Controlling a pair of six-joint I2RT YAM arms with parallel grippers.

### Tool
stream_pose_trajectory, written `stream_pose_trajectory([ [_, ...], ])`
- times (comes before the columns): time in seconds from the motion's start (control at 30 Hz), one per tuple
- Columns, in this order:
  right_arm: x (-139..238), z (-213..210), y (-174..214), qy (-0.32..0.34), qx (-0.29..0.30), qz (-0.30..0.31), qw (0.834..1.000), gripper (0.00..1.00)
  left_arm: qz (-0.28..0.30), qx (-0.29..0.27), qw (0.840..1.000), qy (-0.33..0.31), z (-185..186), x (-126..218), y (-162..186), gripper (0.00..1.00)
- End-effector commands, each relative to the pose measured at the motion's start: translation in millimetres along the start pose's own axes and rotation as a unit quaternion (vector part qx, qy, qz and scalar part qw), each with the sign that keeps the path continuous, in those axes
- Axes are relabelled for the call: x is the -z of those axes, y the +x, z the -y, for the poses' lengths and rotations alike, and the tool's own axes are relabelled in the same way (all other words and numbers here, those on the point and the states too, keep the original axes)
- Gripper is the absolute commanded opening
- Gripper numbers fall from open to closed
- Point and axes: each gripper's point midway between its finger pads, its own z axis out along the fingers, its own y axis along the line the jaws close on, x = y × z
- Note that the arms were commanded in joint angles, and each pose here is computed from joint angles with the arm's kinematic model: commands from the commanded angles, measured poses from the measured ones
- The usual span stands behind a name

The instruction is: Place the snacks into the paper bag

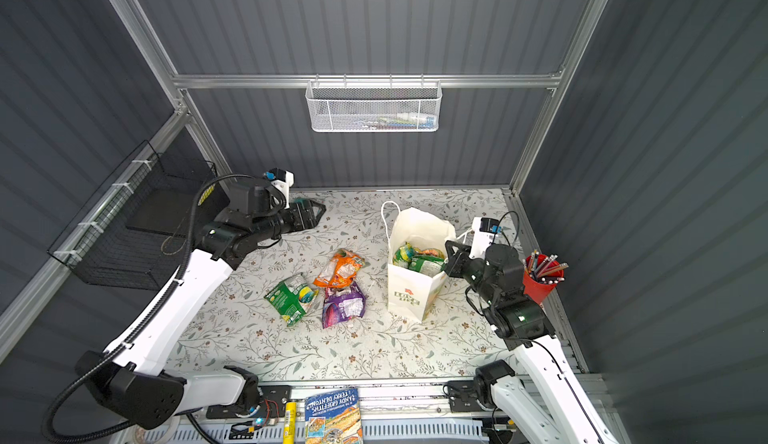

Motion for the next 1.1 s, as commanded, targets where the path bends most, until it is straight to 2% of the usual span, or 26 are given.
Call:
stream_pose_trajectory([
  [0.0, -3, 3, 5, 0.001, -0.004, -0.006, 1.0, 0.0, -0.08, -0.013, 0.994, -0.078, -42, -33, 51, 1.0],
  [0.23, -3, 3, 4, 0.002, -0.003, -0.006, 1.0, 0.0, -0.16, -0.006, 0.98, -0.122, -79, -89, 105, 1.0],
  [0.4, -3, 4, 5, 0.003, -0.004, -0.007, 1.0, 0.0, -0.2, -0.012, 0.97, -0.14, -91, -118, 132, 1.0],
  [0.73, -3, 4, 5, 0.005, -0.002, -0.007, 1.0, 0.0, -0.241, -0.046, 0.954, -0.174, -94, -153, 158, 1.0],
  [1.07, -2, 3, 5, 0.003, -0.002, -0.006, 1.0, 0.0, -0.259, -0.078, 0.946, -0.182, -77, -160, 169, 1.0],
])
